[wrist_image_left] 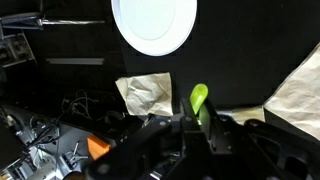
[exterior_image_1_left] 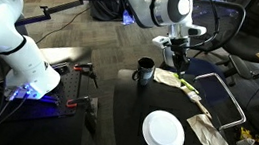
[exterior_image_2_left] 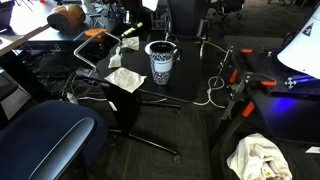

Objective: Remove the marker from the cup and put it on the table, then move the cup to the right and put the marker in the cup

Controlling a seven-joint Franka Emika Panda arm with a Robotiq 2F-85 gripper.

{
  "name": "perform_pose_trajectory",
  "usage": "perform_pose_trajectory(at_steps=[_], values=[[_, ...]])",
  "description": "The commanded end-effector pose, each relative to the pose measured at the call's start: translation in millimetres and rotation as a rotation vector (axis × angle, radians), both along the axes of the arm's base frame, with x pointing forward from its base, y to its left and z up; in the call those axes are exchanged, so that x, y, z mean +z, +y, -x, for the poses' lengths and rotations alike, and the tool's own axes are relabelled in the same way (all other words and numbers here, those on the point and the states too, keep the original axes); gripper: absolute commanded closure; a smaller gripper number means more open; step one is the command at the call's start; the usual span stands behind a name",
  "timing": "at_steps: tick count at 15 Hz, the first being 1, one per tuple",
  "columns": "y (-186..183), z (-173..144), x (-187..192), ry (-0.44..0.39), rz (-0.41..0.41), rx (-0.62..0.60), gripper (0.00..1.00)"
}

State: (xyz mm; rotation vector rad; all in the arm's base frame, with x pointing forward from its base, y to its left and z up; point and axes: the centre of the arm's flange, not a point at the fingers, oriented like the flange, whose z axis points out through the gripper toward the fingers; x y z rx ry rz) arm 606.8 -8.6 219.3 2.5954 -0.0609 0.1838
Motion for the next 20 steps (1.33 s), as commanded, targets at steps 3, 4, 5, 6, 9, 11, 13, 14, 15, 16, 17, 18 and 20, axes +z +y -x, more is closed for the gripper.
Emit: perform_pose_trajectory(at_steps=[3, 4, 5, 6, 9, 11, 13, 14, 15, 16, 17, 18, 20], values=[[-15.4, -22.8, -24.1, -0.015, -0.074, -0.054, 0.97], [-19.4, -22.4, -27.0, -0.014, -0.088, -0.063, 0.97], [-23.1, -22.1, -30.8, -0.014, -0.095, -0.073, 0.97], [-26.7, -21.7, -34.2, -0.015, -0.095, -0.086, 0.97], [-36.2, -17.3, -46.4, -0.008, -0.087, -0.104, 0.97], [-39.2, -15.7, -54.5, -0.004, -0.093, -0.087, 0.97], [-37.4, -15.1, -61.7, -0.002, -0.112, -0.06, 0.97], [-36.2, -15.2, -65.1, -0.001, -0.123, -0.045, 0.97], [-35.0, -15.3, -68.2, 0.002, -0.131, -0.036, 0.97], [-34.1, -14.8, -70.7, 0.005, -0.14, -0.031, 0.97], [-33.6, -13.8, -73.2, 0.011, -0.142, -0.023, 0.97], [-33.3, -12.6, -75.2, 0.018, -0.14, -0.02, 0.97], [-33.5, -9.5, -77.0, 0.033, -0.126, -0.017, 0.97]])
